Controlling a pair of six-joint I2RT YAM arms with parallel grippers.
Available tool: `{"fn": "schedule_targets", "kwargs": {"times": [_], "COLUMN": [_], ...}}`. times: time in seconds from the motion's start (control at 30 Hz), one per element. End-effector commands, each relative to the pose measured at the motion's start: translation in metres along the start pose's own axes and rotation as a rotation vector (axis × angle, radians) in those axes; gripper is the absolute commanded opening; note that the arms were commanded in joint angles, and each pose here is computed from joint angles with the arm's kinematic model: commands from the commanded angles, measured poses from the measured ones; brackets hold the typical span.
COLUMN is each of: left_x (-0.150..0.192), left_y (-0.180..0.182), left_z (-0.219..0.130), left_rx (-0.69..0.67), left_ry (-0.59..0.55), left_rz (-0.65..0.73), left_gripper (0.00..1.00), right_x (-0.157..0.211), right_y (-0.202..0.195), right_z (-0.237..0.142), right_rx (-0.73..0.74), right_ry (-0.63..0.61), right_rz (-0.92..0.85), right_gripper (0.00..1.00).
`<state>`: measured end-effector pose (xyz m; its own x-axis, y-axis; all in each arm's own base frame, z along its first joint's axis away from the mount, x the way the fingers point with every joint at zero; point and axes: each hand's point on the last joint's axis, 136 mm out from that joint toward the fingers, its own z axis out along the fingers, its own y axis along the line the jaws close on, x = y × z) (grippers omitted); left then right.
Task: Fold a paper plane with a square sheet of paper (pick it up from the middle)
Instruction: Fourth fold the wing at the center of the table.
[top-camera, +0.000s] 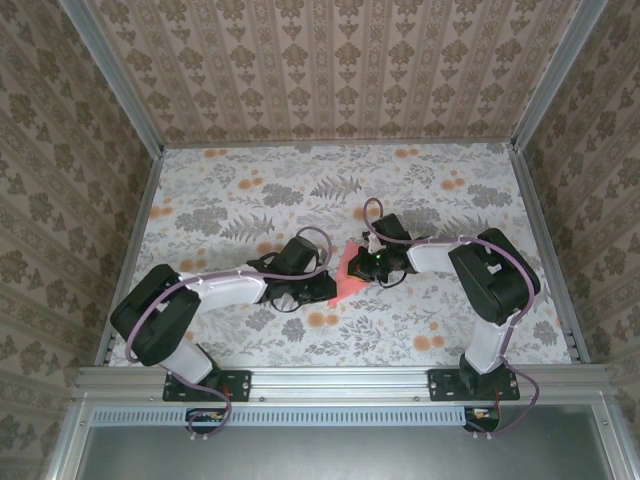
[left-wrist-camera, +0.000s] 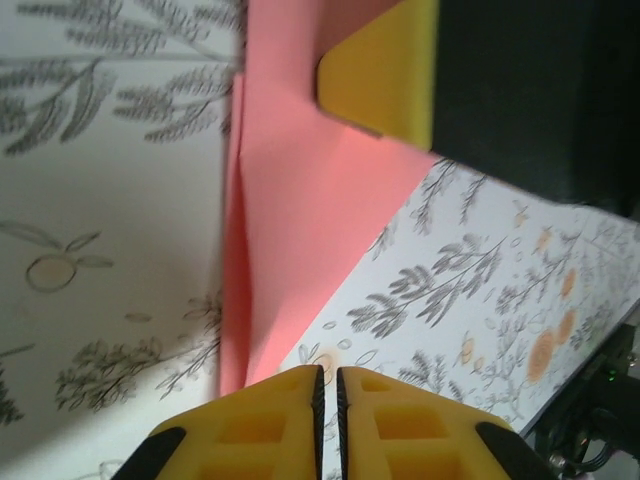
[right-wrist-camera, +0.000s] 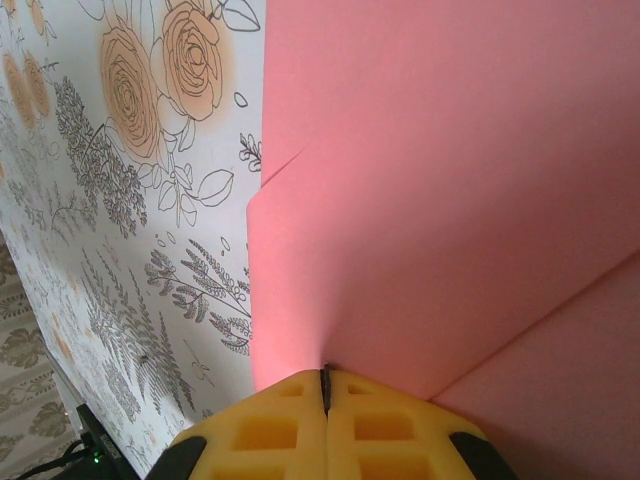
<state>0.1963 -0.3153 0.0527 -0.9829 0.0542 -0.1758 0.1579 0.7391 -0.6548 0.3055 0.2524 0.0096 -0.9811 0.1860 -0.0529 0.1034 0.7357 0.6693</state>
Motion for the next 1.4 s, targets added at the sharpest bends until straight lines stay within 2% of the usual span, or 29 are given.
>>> {"fn": "schedule_targets", "kwargs": {"times": [0.0,0.2,0.43,0.57,0.67,0.73,0.83,1.17,1.27,1.37], "left_x": [-0.014,-0.015,0.001,0.01,0.014,0.015,0.015,0.016,0.018,0.023], "left_y": [-0.008,0.004,0.031,0.05,0.056,0.055,0.055,0.054,0.055,0.063], "left_z": [0.004,0.017,0.027,0.024,0.024,0.024,0.026,0.027,0.028,0.026], "left_rx": [0.02,-0.014,-0.096,-0.175,-0.192,-0.187,-0.181,-0.172,-0.176,-0.207], "left_ry": [-0.014,0.009,0.064,0.084,0.092,0.094,0.098,0.107,0.113,0.127], "left_rz": [0.031,0.002,-0.044,-0.056,-0.059,-0.058,-0.057,-0.058,-0.061,-0.073], "left_gripper": [0.11,0.07,0.02,0.0,0.0,0.0,0.0,0.0,0.0,0.0], "right_x": [0.035,0.035,0.034,0.02,0.009,0.009,0.018,0.044,0.041,0.023], "right_y": [-0.086,-0.085,-0.08,-0.055,-0.019,0.004,0.018,0.007,0.003,-0.006], "right_z": [0.012,0.013,0.013,0.005,-0.005,-0.01,-0.009,0.012,0.014,0.009], "right_rx": [0.304,0.302,0.283,0.226,0.11,0.027,-0.013,0.007,0.037,0.073], "right_ry": [0.076,0.081,0.078,0.052,0.029,0.026,0.041,0.119,0.125,0.087], "right_rz": [0.113,0.112,0.106,0.03,-0.078,-0.134,-0.178,-0.162,-0.164,-0.138], "right_gripper": [0.0,0.0,0.0,0.0,0.0,0.0,0.0,0.0,0.0,0.0]}}
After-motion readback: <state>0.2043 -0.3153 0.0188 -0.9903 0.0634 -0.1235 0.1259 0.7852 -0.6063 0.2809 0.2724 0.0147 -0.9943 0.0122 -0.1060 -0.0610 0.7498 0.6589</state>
